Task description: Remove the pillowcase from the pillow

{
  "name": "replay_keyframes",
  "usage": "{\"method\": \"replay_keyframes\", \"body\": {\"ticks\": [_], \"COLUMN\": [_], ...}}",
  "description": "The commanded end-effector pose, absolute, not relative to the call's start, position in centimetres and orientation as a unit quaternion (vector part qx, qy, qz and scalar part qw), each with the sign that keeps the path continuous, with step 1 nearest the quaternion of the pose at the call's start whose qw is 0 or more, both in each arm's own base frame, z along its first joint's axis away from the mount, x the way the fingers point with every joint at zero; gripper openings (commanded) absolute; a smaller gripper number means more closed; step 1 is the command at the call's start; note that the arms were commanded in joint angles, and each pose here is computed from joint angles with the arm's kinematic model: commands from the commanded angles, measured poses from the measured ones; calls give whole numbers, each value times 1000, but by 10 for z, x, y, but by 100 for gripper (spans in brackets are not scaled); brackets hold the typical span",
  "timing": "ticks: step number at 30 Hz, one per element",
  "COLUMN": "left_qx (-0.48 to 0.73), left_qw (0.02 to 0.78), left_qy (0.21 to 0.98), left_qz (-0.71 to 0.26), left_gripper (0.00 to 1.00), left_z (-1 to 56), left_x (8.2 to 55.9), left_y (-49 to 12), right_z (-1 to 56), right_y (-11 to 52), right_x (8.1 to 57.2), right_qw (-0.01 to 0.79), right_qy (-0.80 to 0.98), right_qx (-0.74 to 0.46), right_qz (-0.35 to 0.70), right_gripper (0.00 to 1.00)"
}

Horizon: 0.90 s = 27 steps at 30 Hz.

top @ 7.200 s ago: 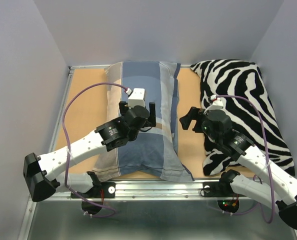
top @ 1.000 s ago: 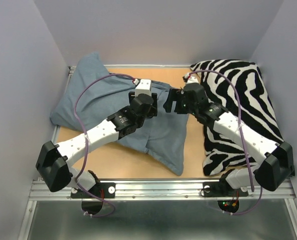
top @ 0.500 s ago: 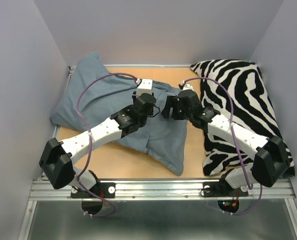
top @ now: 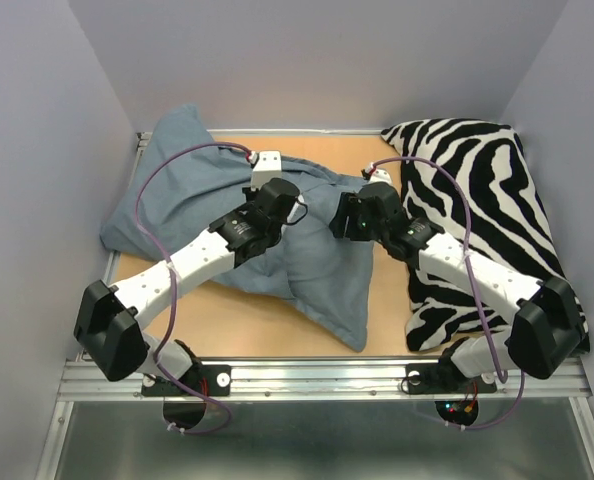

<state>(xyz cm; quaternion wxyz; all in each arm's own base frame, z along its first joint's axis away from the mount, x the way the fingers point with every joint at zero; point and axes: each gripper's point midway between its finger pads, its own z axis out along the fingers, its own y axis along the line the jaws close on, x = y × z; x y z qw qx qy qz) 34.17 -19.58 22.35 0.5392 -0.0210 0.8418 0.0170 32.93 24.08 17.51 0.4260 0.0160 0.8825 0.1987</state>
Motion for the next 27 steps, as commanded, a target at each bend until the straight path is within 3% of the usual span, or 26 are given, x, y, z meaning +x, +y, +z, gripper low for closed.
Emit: {"method": "replay_keyframes", "body": {"ticks": [1,3,9,20,23,26,27], "left_qx": [-59,-55,-58,-68,-70,-73,-76], "left_qw": [563,560,552,540,535,530,528], "left_qy": [825,826,832,839,841,844,845], "left_qz": [12,-1,-1,-27,-36,-35,-40], "left_gripper": [0,0,0,0,0,0,0], "left_z": [246,241,232,213,208,203,202], "left_x": [341,341,343,349,352,354,357], "left_y": [-171,-175,-174,-172,-171,-169,-168], "right_z": [213,231,231,228,219,208,213], "right_y": [241,250,289,309,299,280,273], "right_x": [334,337,338,370,372,363,359], "right_qw": [467,474,466,475,474,473,478], "right_qy": [856,850,861,868,873,877,874], "right_qx": [16,4,-30,-16,-10,-5,-1], "right_qz": [220,231,200,144,115,88,86], "right_gripper": [69,76,84,91,84,61,38]}}
